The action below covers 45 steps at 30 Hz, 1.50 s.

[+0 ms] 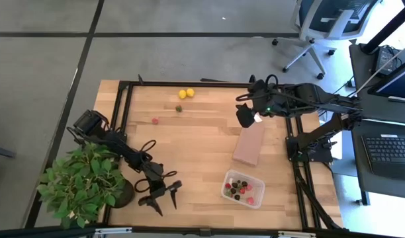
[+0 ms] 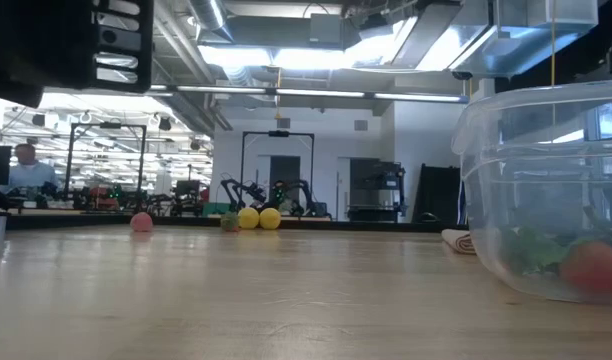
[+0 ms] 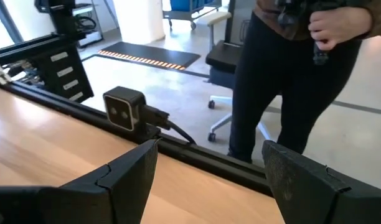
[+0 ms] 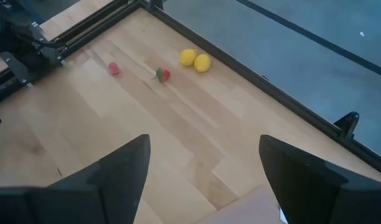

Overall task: Pick and placing Produce into tupperware
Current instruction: Put the blueberry into the transparent container

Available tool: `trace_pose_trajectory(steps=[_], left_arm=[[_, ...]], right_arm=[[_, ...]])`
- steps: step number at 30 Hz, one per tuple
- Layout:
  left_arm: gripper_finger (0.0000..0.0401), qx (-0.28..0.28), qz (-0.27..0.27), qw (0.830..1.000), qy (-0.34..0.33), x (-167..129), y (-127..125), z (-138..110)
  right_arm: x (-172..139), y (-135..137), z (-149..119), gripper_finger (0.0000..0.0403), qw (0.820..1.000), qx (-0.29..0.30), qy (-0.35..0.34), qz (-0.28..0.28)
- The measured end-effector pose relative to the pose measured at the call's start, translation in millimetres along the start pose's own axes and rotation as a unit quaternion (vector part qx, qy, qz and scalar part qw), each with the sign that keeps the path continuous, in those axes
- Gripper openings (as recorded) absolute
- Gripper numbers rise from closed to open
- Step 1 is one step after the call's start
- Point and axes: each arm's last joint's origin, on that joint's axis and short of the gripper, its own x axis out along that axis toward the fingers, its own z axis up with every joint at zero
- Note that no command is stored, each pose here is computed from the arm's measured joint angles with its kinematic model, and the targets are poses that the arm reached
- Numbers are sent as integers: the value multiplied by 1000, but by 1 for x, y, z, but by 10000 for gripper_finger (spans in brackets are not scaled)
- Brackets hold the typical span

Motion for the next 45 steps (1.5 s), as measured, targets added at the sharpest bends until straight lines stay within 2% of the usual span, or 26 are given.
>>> trace_pose_trajectory(steps=[9, 15, 24, 29, 45], left_arm=[[282, 49, -8, 999, -19, -3, -20, -6], [282, 40, -18, 999, -24, -12, -32, -16], [282, 31, -36, 999, -20, -11, -31, -23], [282, 27, -53, 997, -43, -9, -26, -30], [282, 11, -92, 996, 6, 1, -34, -66]], right_arm=[[18, 12, -2, 301, 1000, -5, 18, -15], [33, 21, -5, 301, 998, -41, 32, -27], [36, 22, -5, 301, 998, -42, 35, -30], [35, 21, -5, 301, 998, -42, 34, -30], [35, 21, -5, 301, 998, -43, 34, -29]])
